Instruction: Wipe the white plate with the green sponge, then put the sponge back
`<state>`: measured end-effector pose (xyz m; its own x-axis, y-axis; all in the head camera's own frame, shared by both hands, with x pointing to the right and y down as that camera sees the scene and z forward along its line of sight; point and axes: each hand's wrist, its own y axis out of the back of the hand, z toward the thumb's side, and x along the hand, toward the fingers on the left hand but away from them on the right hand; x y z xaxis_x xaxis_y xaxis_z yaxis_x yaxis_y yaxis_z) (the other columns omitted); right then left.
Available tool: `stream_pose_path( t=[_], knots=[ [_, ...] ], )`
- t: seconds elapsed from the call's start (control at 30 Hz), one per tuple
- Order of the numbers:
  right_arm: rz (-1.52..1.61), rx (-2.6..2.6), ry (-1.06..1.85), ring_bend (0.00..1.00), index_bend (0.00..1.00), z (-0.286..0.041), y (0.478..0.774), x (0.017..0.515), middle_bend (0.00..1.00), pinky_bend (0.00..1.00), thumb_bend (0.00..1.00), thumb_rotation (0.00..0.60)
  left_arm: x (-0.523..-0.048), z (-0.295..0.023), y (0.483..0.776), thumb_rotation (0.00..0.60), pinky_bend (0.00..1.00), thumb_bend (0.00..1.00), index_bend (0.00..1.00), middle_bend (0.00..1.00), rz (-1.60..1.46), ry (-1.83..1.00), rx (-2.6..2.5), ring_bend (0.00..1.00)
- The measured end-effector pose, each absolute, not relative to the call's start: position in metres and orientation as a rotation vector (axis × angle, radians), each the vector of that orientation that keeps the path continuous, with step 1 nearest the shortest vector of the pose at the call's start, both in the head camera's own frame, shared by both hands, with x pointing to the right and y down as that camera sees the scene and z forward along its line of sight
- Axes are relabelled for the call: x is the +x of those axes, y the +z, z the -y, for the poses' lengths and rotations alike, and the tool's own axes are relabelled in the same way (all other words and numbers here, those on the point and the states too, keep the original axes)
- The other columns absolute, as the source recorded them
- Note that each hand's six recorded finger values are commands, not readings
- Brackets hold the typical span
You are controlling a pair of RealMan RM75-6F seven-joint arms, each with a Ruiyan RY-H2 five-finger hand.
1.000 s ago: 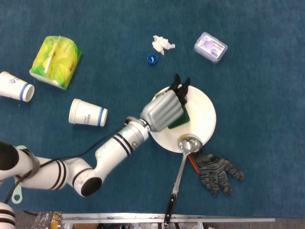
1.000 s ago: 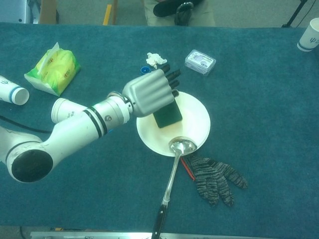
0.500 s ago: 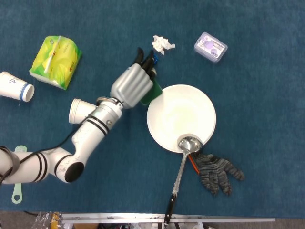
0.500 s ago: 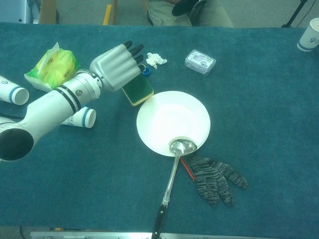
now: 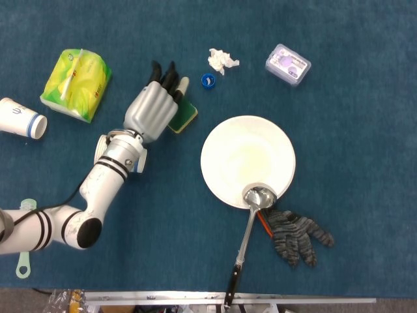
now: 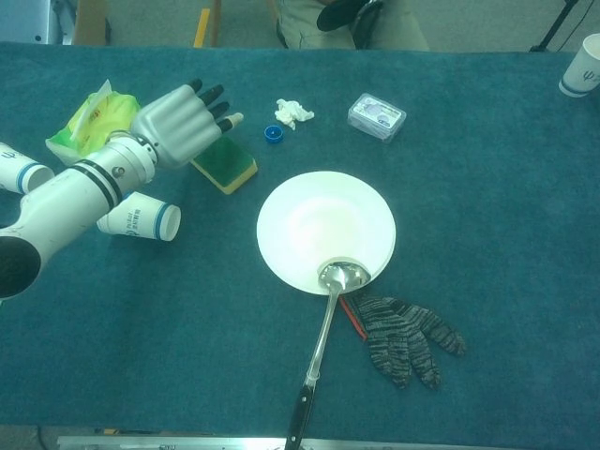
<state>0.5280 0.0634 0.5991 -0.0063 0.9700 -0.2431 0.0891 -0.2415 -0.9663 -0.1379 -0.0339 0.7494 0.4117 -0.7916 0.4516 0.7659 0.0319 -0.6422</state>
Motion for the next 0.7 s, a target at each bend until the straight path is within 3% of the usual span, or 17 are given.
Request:
stream_pose_path(
  t=[0.23,0.7],
  knots=[
    [1.164,-1.446,1.359,0.20,0.30,-0.064,0.599,0.528,0.29,0.32,0.26,0.600,-0.149,0.035,0.736,0.600,0.14,0.33,0.01,0.09,-0.119,-1.228,-1.016,0.00],
    [1.163,-1.444,1.364,0.20,0.30,-0.067,0.601,0.527,0.29,0.32,0.26,0.600,-0.210,0.026,0.691,0.600,0.17,0.33,0.16,0.17,-0.563,-1.269,-1.389,0.05]
  ],
)
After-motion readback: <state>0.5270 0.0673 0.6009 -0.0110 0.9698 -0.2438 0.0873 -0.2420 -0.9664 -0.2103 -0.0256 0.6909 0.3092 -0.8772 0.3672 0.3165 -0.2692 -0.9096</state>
